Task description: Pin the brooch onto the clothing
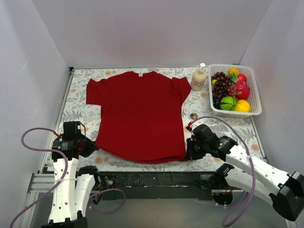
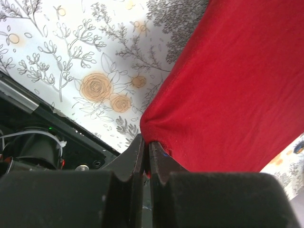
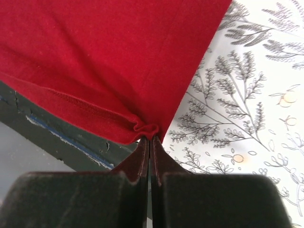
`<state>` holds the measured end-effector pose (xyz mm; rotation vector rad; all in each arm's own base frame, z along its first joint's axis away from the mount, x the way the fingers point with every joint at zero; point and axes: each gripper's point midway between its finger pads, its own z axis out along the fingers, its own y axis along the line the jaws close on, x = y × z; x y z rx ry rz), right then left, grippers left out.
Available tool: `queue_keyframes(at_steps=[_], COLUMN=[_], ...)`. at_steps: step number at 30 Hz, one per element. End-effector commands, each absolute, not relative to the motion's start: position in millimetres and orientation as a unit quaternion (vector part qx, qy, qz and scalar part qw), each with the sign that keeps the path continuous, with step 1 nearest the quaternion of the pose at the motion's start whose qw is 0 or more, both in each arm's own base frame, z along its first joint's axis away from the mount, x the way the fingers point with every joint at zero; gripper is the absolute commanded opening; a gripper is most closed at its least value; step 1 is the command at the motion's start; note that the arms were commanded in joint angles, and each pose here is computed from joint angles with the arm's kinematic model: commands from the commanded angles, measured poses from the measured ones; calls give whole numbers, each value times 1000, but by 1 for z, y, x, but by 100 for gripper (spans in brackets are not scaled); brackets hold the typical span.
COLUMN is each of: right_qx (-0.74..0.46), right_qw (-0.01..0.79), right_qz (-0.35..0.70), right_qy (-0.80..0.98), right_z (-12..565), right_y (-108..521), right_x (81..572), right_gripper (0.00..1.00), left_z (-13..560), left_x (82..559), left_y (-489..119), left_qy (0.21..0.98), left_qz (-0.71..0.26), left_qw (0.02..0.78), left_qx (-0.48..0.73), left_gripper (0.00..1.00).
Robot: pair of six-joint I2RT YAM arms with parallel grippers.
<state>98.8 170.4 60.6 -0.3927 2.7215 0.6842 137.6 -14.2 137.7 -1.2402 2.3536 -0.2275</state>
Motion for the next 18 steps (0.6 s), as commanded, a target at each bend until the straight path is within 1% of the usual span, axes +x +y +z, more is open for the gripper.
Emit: queue_keyframes(at_steps=[1, 5, 6, 7, 8, 9, 10, 11, 13, 14, 15, 16, 18], right_qx=[-143, -145, -146, -147, -149, -153, -160, -164, -178, -180, -180, -179, -179], right_qw=[129, 126, 124, 123, 122, 117, 119, 118, 135, 140, 150, 158, 178], right_qz=[268, 266, 268, 269, 271, 276, 279, 278, 280, 275, 263, 263, 277], right_qy=[944, 944, 944, 944, 943, 942, 939, 939, 934, 934, 936, 935, 927], right_z=[60, 60, 60, 60, 61, 61, 63, 64, 72, 74, 75, 79, 89], right_y=[175, 173, 173, 173, 173, 174, 174, 173, 174, 173, 169, 170, 178], right_x=[82, 80, 78, 78, 77, 75, 74, 73, 77, 79, 83, 86, 94], right_gripper=[1, 2, 5, 8, 23, 29, 38, 54, 67, 77, 80, 83, 85], left_z=[130, 133, 134, 134, 137, 138, 140, 145, 152, 156, 162, 165, 171], left_x=[124, 121, 120, 119, 119, 119, 119, 120, 122, 124, 127, 129, 134], left_y=[-10, -9, -8, -8, -8, -8, -7, -7, -7, -8, -9, -9, -12], left_qy=[863, 862, 862, 864, 864, 865, 866, 865, 863, 862, 860, 858, 856], left_qz=[-60, -57, -56, -55, -54, -54, -54, -56, -61, -65, -73, -78, -92], left_qw=[218, 222, 224, 223, 225, 226, 229, 237, 248, 256, 264, 271, 283], left_qx=[-452, -452, -452, -449, -448, -445, -441, -439, -436, -432, -431, -429, -423], left_gripper=[0, 0, 0, 6, 10, 15, 31, 38, 56, 83, 93, 98, 98])
